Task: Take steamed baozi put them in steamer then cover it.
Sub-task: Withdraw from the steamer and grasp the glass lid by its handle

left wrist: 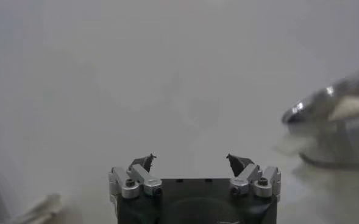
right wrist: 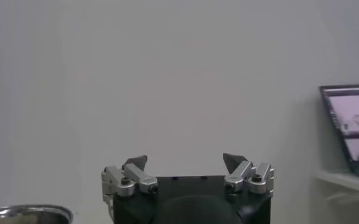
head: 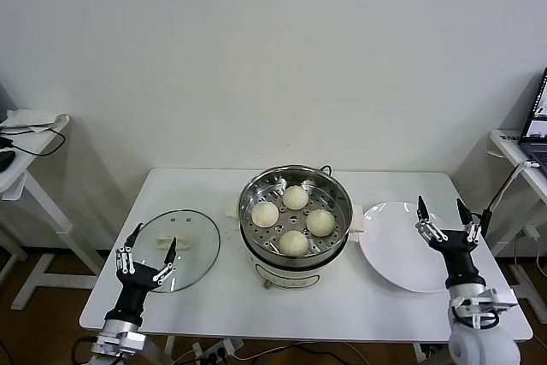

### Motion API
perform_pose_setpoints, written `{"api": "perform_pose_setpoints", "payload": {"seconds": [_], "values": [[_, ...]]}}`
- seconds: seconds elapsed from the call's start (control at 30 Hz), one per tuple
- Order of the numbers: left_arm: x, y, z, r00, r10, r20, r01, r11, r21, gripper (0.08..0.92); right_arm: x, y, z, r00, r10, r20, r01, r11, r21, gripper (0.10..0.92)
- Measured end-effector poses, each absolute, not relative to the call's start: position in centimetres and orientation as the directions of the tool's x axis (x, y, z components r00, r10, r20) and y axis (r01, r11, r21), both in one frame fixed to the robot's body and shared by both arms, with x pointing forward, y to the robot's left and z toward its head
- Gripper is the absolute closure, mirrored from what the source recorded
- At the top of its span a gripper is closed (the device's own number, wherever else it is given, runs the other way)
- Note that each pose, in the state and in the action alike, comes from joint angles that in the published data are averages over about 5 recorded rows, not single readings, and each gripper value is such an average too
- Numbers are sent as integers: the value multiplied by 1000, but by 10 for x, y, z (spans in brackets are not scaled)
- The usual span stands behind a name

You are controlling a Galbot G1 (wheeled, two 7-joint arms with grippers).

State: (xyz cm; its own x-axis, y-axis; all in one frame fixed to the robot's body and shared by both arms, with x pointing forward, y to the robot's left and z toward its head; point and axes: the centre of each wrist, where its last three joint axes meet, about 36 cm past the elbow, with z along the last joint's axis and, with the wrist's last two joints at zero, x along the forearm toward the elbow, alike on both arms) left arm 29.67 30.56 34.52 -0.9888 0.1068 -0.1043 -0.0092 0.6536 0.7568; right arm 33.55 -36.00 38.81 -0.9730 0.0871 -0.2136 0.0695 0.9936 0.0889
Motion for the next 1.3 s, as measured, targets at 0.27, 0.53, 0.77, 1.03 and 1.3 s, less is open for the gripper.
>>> {"api": "perform_pose_setpoints", "payload": {"seconds": [0.27,0.53,0.77,1.03,1.3], "values": [[300,323,313,-987,157,-26,21,292,956,177,326,-347,376,-968,133,-212,110,987,117,200],[317,333,283,-985,169,27,42,92,995,177,320,-342,370,-965,156,-209,132,983,124,200],[340,338,269,-988,150,33,35,11,999,177,319,-339,366,-964,167,-205,142,981,128,200],[367,342,259,-991,128,40,36,-39,999,177,321,-339,363,-964,172,-204,148,981,127,200],[388,342,252,-993,114,44,37,-62,997,177,322,-339,357,-963,174,-205,152,981,120,200]]}}
